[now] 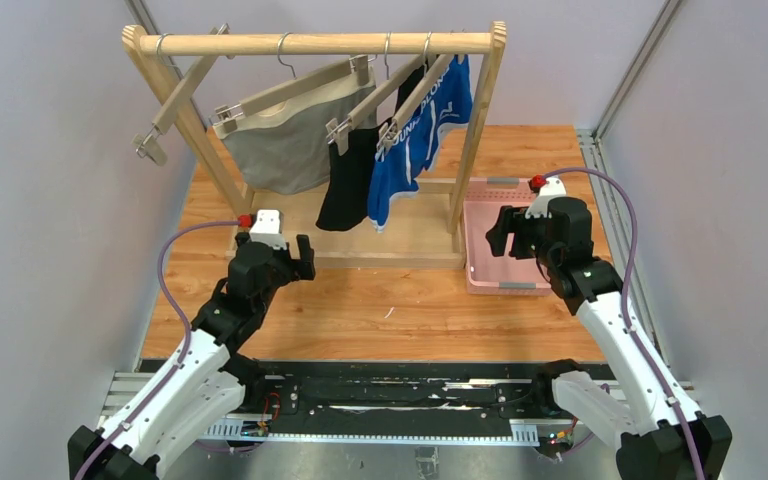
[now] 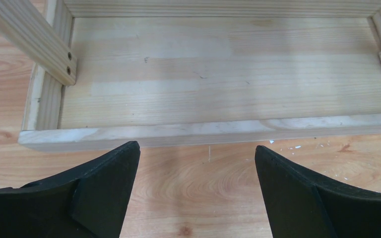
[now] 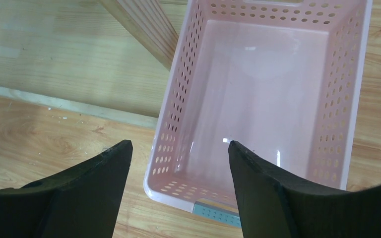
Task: Remove the underwear clipped to the hanger
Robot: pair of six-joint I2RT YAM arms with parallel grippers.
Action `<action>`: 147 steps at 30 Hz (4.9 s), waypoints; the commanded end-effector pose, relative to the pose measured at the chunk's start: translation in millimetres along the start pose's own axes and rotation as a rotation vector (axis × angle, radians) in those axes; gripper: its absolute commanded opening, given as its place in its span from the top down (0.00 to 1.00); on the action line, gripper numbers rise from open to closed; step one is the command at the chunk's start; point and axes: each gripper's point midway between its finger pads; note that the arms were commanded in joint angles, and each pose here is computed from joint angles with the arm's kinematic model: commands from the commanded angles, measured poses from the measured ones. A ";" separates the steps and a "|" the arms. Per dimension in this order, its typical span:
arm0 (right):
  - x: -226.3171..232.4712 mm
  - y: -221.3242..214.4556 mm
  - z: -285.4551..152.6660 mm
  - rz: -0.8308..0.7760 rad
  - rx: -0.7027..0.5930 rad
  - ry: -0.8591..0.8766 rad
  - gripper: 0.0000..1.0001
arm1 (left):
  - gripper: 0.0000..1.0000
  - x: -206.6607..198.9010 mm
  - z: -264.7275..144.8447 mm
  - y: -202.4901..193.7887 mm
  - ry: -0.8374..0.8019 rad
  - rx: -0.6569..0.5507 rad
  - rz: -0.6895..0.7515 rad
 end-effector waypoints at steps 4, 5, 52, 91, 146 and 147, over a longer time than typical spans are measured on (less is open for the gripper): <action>8.3 19.9 -6.7 -0.046 -0.085 0.024 0.27 | 0.02 -16.0 -4.5 11.9 -0.071 -0.003 0.016; 8.3 19.4 -6.7 -0.046 -0.084 0.024 0.27 | 0.02 -16.1 -5.0 12.1 -0.071 -0.002 0.015; 10.4 1.5 4.2 -0.096 -0.037 0.013 0.26 | 0.02 -102.1 -158.3 282.2 -0.325 -0.140 0.177; 42.4 -2.1 9.4 -0.137 -0.023 0.137 0.26 | 0.23 -68.2 -112.9 365.4 0.041 -0.308 0.488; 40.5 -12.6 8.1 -0.145 -0.006 0.114 0.25 | 0.64 -104.0 -38.6 324.2 -0.113 -0.125 0.414; 40.8 -13.5 8.3 -0.145 -0.003 0.116 0.26 | 0.67 -104.2 -39.0 325.8 -0.112 -0.132 0.411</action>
Point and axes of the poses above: each gripper's point midway between its finger pads, its own z axis out along the fingers, its own x axis along the line the jaws close on, y = z × x, and after that the axes turned 11 degrees about -z, right-handed
